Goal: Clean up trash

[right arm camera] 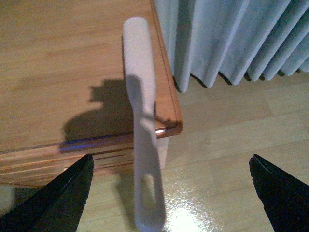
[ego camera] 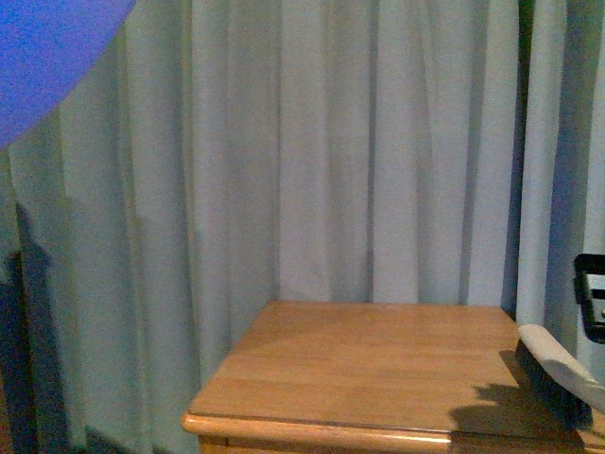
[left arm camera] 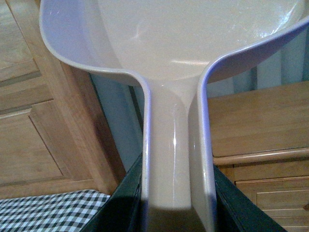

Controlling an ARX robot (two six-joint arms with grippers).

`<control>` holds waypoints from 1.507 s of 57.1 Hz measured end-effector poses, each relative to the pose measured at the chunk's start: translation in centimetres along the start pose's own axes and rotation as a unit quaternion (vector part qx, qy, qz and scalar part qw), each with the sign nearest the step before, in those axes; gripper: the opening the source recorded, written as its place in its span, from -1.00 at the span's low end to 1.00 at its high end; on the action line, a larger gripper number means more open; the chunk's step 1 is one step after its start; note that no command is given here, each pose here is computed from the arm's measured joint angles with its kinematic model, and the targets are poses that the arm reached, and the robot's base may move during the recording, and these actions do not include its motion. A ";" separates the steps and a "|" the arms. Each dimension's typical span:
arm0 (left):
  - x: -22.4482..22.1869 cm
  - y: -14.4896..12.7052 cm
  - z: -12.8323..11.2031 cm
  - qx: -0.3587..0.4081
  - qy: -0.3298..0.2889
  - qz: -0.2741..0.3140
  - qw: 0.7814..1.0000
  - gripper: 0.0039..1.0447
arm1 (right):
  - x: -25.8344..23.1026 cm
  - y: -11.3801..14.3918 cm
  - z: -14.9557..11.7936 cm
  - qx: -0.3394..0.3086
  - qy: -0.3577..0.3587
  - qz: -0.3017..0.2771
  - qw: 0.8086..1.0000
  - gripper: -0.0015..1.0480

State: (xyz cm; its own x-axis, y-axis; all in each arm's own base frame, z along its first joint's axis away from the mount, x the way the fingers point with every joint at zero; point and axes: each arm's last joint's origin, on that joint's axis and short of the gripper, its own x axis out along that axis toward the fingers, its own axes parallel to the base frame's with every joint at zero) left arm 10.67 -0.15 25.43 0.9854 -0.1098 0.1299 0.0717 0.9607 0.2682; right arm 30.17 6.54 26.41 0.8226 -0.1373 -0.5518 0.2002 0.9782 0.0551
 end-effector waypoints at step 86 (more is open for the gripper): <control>0.0 0.0 0.0 0.000 0.000 0.000 1.000 -0.48 | 8.8 1.1 -1.7 0.039 0.068 -0.022 0.997 -0.60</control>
State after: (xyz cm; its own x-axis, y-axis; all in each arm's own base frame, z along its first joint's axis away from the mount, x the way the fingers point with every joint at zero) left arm 10.66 -0.15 25.44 0.9854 -0.1098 0.1303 0.0716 0.9607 0.2682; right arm 36.75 6.69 20.15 0.7331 -0.1511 -0.6631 0.2794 0.9558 0.0911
